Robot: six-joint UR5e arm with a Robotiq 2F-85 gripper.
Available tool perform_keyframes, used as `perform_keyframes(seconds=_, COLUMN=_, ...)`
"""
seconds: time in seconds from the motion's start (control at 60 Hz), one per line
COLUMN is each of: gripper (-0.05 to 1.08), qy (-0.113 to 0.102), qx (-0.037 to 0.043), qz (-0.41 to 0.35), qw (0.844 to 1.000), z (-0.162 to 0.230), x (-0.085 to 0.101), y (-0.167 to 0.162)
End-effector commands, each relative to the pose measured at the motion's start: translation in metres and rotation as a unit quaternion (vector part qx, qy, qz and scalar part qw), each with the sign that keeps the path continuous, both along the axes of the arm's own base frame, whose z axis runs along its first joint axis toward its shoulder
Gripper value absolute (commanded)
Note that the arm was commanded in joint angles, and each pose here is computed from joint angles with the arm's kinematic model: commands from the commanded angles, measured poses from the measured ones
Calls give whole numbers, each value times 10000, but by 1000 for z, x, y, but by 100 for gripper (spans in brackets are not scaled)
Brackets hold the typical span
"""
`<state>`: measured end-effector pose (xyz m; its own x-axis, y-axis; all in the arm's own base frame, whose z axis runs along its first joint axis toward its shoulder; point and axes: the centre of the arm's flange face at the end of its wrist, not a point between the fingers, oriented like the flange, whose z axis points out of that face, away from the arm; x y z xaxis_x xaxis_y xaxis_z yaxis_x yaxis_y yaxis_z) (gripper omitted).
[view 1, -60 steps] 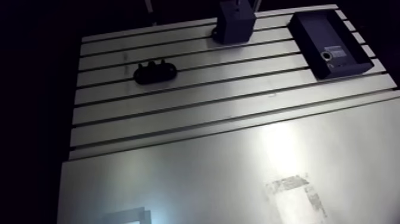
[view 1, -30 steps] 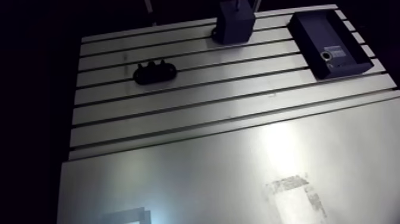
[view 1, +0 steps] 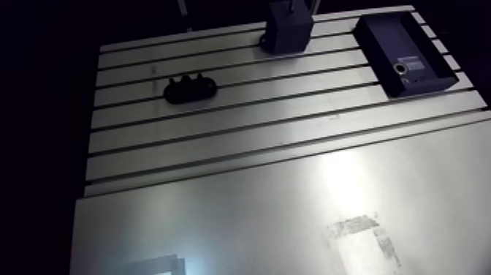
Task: Pick up the M10 bolt and insert it into the hole until fully seated.
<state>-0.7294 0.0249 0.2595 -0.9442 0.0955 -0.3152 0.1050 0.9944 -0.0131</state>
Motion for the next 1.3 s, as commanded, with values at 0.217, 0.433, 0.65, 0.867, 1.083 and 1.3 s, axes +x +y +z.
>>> perform_keyframes(seconds=0.217, gripper=108, qy=37, qx=8, qz=0, qw=10000, z=0, x=-1, y=0)
perform_keyframes(seconds=0.433, gripper=108, qy=24, qx=5, qz=0, qw=10000, z=0, x=-1, y=0)
perform_keyframes(seconds=0.65, gripper=108, qy=24, qx=3, qz=6, qw=10000, z=0, x=-1, y=0)
perform_keyframes(seconds=0.867, gripper=108, qy=25, qx=-4, qz=5, qw=10000, z=0, x=-1, y=0)
perform_keyframes(seconds=1.083, gripper=108, qy=20, qx=-5, qz=5, qw=10000, z=-1, x=-1, y=0)
perform_keyframes(seconds=1.3, gripper=108, qy=38, qx=-3, qz=3, qw=10000, z=-1, x=-1, y=1)
